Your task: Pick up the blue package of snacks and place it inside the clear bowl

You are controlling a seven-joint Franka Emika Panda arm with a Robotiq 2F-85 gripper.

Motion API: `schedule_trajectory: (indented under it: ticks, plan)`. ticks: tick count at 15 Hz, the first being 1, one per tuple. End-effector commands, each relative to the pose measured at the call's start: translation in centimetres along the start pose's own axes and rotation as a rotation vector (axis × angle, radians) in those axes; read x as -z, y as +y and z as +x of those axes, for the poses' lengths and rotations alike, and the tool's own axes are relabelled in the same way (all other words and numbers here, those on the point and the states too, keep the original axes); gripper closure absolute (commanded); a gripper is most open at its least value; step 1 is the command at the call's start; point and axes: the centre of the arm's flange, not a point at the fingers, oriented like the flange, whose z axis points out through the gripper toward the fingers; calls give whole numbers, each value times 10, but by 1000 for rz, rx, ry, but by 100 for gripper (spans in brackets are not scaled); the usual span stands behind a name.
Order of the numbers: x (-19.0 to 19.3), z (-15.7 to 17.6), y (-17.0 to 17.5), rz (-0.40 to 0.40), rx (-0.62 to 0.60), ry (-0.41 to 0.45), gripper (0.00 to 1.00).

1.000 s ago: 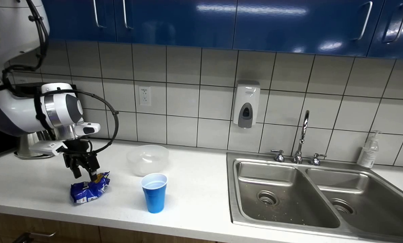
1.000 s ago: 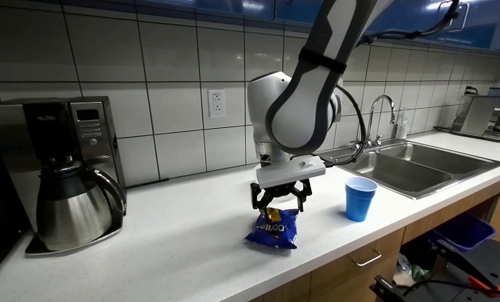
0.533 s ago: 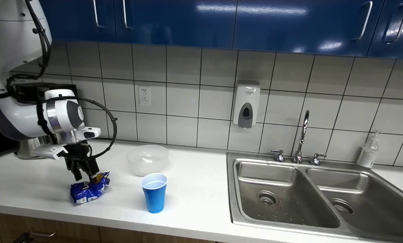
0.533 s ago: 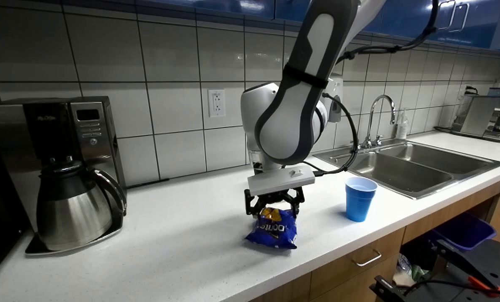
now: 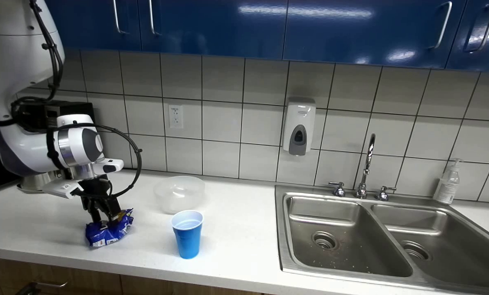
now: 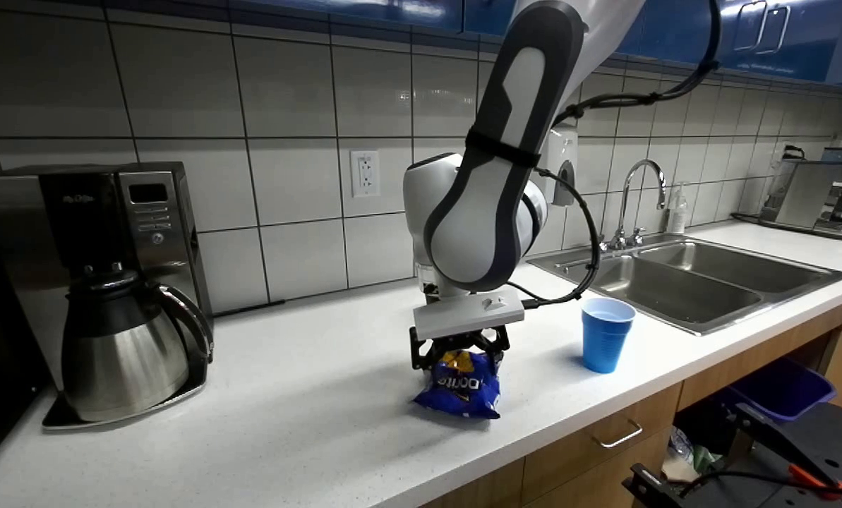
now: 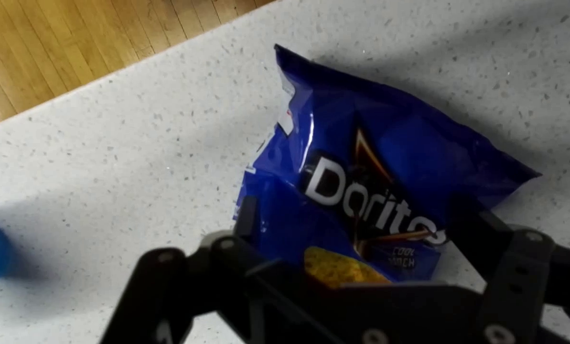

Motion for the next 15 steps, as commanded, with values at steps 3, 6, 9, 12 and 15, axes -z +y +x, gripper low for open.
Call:
schedule_trajectory:
  ticks: [3,6,9,12,15]
  plan:
    - [-5,10,-6,12,-10,12,0]
    - [-6,4,-2,5,-16,2,0]
    - [-6,4,-2,5,-16,1,0]
    - [-4,5,-1,11,-19,10,0]
    - [-4,8,1,12,-28,20,0]
